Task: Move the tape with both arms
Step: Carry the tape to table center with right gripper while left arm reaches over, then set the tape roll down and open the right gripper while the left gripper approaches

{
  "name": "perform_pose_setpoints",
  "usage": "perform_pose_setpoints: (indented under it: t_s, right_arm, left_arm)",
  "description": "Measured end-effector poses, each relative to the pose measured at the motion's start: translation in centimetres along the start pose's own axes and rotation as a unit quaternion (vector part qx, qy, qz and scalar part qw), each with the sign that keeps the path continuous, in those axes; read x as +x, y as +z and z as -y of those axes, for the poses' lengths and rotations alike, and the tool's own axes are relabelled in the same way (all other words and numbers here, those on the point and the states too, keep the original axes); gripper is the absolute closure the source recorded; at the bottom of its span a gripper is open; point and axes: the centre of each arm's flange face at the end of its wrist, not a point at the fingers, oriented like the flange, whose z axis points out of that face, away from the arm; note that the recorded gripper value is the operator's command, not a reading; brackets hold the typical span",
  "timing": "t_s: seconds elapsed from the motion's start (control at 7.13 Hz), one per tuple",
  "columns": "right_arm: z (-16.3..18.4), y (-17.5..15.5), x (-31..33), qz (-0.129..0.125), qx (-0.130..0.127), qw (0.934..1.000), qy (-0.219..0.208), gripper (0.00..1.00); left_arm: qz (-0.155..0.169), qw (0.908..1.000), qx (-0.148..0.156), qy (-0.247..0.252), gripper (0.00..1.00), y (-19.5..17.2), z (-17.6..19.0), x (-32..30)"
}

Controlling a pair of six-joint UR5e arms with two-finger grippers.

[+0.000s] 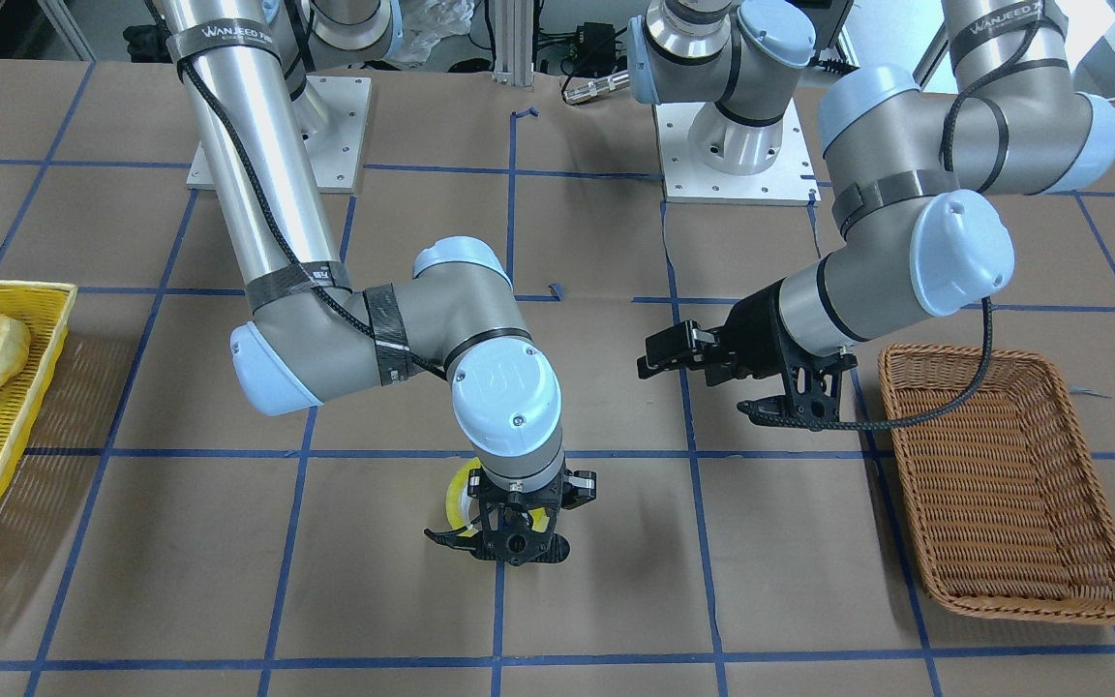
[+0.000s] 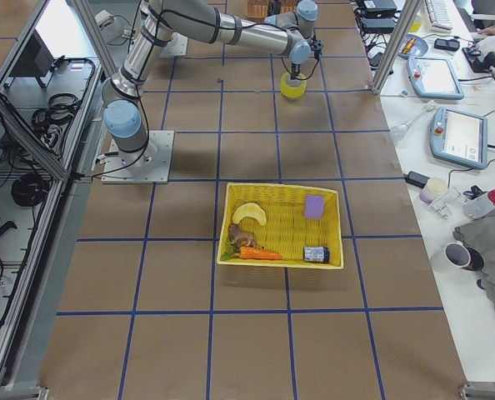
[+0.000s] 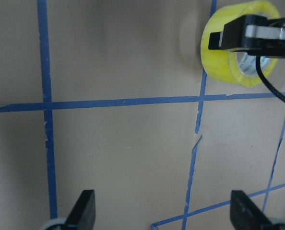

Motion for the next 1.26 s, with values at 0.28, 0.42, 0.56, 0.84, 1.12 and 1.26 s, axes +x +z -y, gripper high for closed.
perform_pose_setpoints:
  t_s: [0.28, 0.42, 0.56, 0.84, 1.12, 1.26]
  right_arm:
    - [-0.6, -0.7, 0.0, 0.008, 0.004, 1.0, -0.003, 0.0]
    - [-1.0, -3.1, 0.4, 0.007, 0.019, 0.9998, -0.004, 0.0]
    - [-1.2, -6.8, 1.9, -0.005, 0.032, 0.9994, -0.007, 0.0]
    - [-0.4, -15.2, 10.8, -0.039, 0.019, 0.999, -0.01, 0.0]
    - [-1.3, -23.0, 21.4, -0.049, -0.013, 0.9985, -0.021, 0.0]
    - [-3.0, -26.4, 25.0, -0.051, -0.027, 0.9979, -0.029, 0.0]
  left_arm:
    - [-0.004, 0.9978, 0.0, -0.066, 0.0, 1.5, 1.3, -0.7]
    - [-0.004, 0.9955, 0.006, -0.094, 0.0, 2.4, 1.7, -0.9]
    - [-0.006, 0.9934, 0.019, -0.113, 0.0, 3.5, 1.9, -1.0]
    - [-0.011, 0.9869, 0.054, -0.152, 0.0, 6.8, 2.5, 0.5]
    - [-0.017, 0.9771, 0.089, -0.193, 0.02, 11.7, 3.6, 4.3]
    - [-0.012, 0.9738, 0.099, -0.204, 0.09, 13.8, 4.1, 6.0]
